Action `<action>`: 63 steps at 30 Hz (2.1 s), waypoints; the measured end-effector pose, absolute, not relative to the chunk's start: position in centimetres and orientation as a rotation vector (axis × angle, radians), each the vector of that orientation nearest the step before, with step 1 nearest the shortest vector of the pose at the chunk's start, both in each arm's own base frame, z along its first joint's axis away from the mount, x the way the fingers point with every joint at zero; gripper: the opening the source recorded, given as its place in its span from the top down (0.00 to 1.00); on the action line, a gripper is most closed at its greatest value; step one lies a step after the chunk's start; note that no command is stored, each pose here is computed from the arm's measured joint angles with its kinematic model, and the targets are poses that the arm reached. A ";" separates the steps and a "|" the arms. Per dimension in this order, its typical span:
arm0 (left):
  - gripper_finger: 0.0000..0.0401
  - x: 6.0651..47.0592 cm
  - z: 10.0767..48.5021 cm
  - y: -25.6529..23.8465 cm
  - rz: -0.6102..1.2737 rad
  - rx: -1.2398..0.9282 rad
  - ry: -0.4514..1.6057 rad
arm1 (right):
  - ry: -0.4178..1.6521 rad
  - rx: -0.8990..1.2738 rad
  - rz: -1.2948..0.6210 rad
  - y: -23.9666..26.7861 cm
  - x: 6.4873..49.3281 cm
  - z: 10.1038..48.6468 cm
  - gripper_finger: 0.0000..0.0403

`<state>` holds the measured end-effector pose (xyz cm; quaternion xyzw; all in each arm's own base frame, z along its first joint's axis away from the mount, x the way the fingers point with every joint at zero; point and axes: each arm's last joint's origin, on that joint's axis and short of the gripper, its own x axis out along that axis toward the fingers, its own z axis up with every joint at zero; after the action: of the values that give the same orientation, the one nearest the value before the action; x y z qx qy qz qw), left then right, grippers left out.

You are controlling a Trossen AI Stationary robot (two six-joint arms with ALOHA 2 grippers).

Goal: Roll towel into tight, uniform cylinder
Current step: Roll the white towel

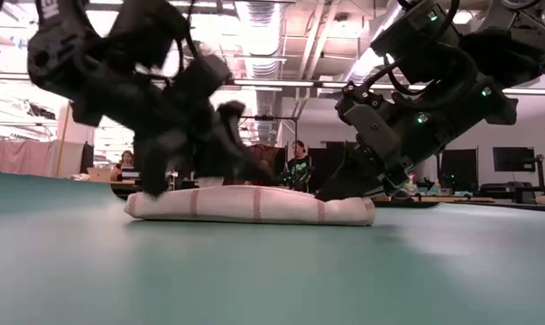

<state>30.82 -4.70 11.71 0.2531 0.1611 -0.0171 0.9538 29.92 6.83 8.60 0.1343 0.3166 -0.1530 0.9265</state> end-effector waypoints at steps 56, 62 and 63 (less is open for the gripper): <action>1.00 30.8 7.5 -1.9 -0.146 0.264 0.605 | 0.705 -0.602 -0.210 7.7 29.5 9.3 0.59; 1.00 30.7 7.4 -2.0 -0.170 0.249 0.613 | 0.745 -0.517 -0.226 7.2 29.3 9.0 0.86; 1.00 30.7 7.4 -2.0 -0.170 0.246 0.614 | 0.746 -0.504 -0.214 7.3 29.3 9.0 0.86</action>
<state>30.73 -1.99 7.41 0.1205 0.3012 -0.0834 0.9422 29.30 7.31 8.97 -0.2432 0.3596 -0.1031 0.8949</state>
